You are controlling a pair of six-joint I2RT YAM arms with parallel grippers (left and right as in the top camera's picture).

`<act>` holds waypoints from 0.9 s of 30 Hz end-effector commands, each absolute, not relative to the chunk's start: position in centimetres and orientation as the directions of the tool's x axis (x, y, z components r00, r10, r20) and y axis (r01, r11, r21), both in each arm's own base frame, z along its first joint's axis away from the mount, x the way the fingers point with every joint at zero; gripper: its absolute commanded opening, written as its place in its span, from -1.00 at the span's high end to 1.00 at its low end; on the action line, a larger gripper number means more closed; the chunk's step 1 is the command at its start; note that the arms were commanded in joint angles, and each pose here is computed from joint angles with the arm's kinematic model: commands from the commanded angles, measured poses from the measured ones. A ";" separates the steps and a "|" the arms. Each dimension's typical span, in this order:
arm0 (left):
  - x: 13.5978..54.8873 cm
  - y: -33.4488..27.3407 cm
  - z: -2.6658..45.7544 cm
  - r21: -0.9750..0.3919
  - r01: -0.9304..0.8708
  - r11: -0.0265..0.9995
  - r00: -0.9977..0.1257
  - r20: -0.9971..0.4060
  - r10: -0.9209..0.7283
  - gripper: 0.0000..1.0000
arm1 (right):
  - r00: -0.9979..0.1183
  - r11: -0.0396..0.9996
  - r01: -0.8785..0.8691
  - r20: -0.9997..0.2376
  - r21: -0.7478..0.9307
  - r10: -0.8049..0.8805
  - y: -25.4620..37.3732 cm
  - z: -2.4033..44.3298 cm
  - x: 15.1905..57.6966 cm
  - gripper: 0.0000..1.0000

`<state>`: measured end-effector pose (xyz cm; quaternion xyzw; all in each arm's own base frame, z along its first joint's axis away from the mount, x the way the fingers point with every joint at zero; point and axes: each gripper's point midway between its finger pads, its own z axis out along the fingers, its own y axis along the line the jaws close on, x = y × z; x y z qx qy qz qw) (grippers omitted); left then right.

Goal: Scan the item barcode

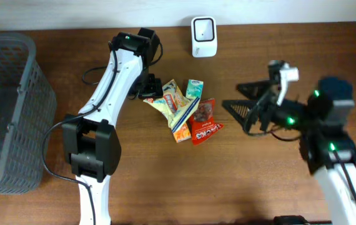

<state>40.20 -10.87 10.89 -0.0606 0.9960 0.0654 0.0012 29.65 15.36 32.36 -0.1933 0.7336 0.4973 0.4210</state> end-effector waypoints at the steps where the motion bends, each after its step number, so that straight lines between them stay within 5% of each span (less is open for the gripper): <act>1: 40.2 -10.9 11.0 0.127 -0.132 0.983 -0.991 -0.014 -0.131 -0.98 | -0.704 0.223 -0.678 -0.706 0.700 0.078 17.3 31.1 29.0 -0.97; 3: 40.3 -11.1 11.0 0.124 -0.128 0.984 -0.992 -0.019 -0.127 -0.99 | -0.763 0.400 -0.548 -0.635 0.735 0.123 17.3 27.3 31.9 -0.97; 5: 40.3 -11.1 11.0 0.123 -0.127 0.984 -0.992 -0.019 -0.126 -0.99 | -0.824 0.744 -0.197 -0.518 0.639 0.227 14.2 20.8 34.1 -0.97; 6: 40.4 -11.2 11.0 0.122 -0.127 0.984 -0.992 -0.021 -0.125 -0.98 | -0.858 0.832 -0.058 -0.453 0.551 0.241 12.8 18.8 33.7 -0.97; 9: 40.6 -11.2 11.0 0.119 -0.128 0.985 -0.992 -0.029 -0.125 -0.98 | -0.939 0.860 0.062 -0.263 0.506 0.222 12.9 16.3 35.1 -0.97; 12: 40.5 -11.2 11.0 0.120 -0.127 0.985 -0.992 -0.026 -0.125 -0.99 | -0.974 0.873 0.155 -0.077 0.463 0.213 13.2 8.8 35.7 -0.97; 17: 40.6 -11.3 11.0 0.119 -0.128 0.985 -0.992 -0.030 -0.125 -0.98 | -0.995 0.824 0.095 0.024 0.559 0.098 16.4 4.4 35.4 -0.96; 22: 40.5 -11.4 11.0 0.119 -0.125 0.985 -0.992 -0.028 -0.122 -0.98 | -0.998 0.854 0.054 0.005 0.518 0.061 17.5 3.4 35.1 -0.38; 27: 39.7 -11.5 11.0 0.132 -0.111 0.985 -0.994 -0.001 -0.112 -0.98 | -0.998 0.875 0.059 0.001 0.481 0.067 16.8 2.7 35.0 0.83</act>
